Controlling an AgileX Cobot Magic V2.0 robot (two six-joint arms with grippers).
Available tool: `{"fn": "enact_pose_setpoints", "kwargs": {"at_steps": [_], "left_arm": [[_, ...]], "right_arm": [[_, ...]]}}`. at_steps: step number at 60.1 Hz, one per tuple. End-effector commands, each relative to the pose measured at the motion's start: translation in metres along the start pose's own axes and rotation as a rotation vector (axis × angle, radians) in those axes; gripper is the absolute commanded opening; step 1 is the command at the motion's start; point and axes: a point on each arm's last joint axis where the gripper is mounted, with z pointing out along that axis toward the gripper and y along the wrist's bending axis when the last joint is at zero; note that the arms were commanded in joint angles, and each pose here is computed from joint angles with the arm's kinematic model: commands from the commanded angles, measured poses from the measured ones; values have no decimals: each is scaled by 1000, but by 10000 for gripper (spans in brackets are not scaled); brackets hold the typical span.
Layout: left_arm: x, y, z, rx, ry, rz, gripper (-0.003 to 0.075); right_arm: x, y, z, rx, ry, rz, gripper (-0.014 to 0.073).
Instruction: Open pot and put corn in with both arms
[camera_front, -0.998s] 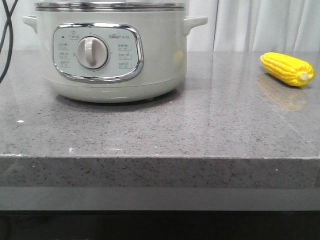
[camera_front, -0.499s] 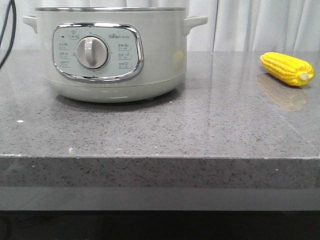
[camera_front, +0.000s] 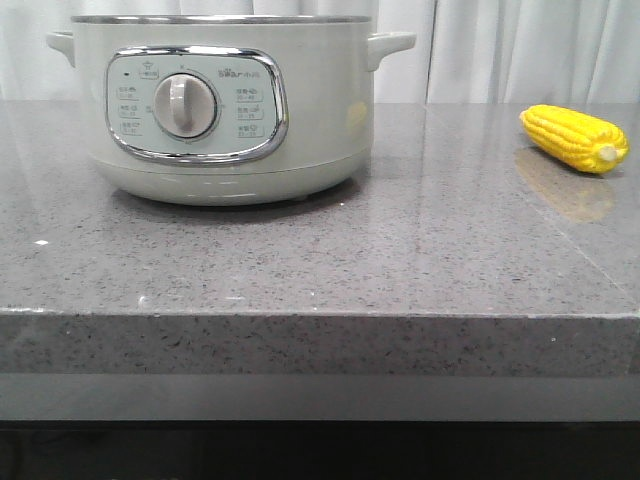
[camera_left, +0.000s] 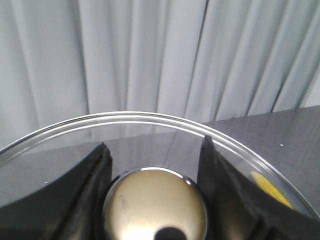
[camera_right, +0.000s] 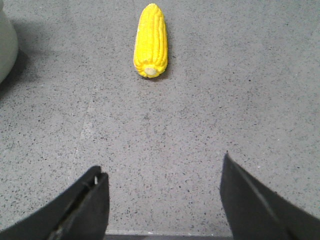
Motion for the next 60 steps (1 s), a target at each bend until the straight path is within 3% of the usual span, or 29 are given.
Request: {"fn": "enact_pose_setpoints", "kwargs": {"at_steps": [1,16,35,60], "left_arm": [[-29,9,-45,-60,-183,-4,239],[10,29,-95,-195,-117,-3,239],[68,20,-138,-206,3,-11,239],[81,15,-155,-202,7,-9,239]], "right_arm": [[-15,1,-3,-9,-87,-4,499],[-14,1,-3,-8,-81,-4,499],[-18,2,4,-4,-25,-4,499],[-74,6,74,15,209,-3,501]]}}
